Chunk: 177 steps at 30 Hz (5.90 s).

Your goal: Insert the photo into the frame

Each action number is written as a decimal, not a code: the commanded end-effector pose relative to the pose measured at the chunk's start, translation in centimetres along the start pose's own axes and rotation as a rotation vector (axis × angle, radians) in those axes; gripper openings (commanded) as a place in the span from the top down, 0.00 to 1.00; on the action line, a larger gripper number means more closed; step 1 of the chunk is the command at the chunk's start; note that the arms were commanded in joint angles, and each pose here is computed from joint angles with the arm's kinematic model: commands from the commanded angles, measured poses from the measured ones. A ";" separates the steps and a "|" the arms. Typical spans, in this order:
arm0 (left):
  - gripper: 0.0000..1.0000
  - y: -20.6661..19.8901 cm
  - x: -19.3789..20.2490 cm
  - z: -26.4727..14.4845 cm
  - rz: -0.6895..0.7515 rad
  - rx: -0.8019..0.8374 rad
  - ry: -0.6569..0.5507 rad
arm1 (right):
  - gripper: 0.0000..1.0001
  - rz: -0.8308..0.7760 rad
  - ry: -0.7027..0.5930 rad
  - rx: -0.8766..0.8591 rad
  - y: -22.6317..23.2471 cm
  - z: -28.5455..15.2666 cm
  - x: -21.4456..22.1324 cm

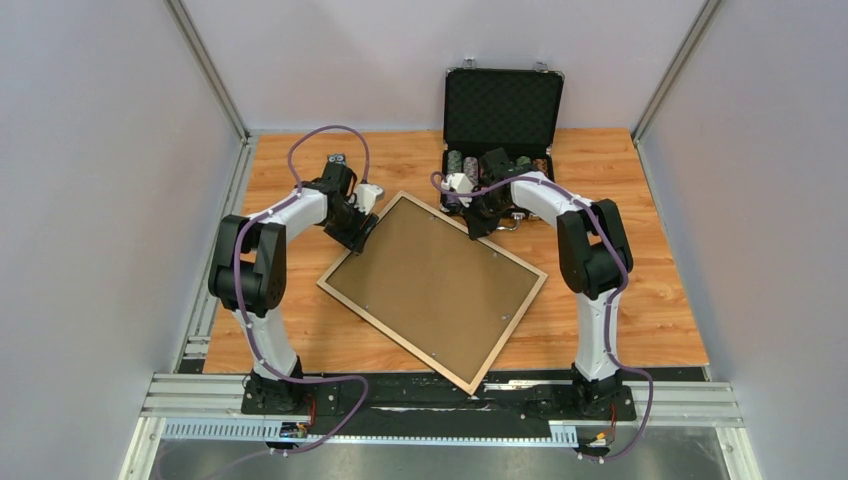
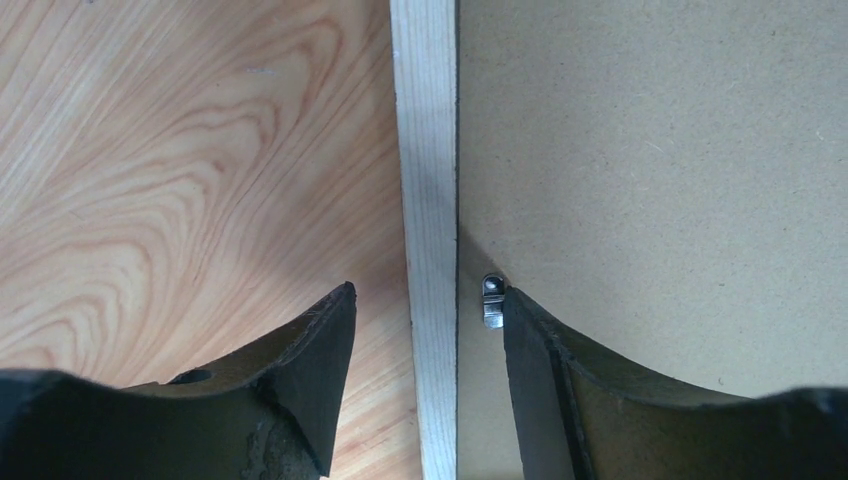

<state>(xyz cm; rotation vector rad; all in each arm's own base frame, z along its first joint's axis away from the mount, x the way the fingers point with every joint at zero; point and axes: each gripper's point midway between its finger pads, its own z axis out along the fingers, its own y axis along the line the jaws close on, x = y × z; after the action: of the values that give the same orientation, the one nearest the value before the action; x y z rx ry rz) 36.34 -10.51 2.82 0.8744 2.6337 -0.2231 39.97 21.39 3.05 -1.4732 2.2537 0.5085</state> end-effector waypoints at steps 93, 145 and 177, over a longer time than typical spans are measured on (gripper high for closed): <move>0.34 0.7 3.5 -5.6 -0.204 0.102 -0.071 | 1.00 -0.123 0.079 -0.002 1.4 5.5 -1.5; 0.17 5.1 3.9 -4.7 -0.300 0.085 -0.098 | 0.47 0.597 -0.090 0.195 5.3 -7.8 5.7; 0.25 -3.3 9.2 -6.8 -0.041 0.473 0.003 | 0.50 0.715 -0.126 0.033 0.4 -5.6 3.9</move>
<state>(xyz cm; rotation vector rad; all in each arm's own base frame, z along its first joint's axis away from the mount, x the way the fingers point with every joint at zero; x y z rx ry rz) 28.06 -4.88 3.63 0.8577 2.7090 -0.7232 35.56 14.58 3.97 -0.5117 2.7106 0.6769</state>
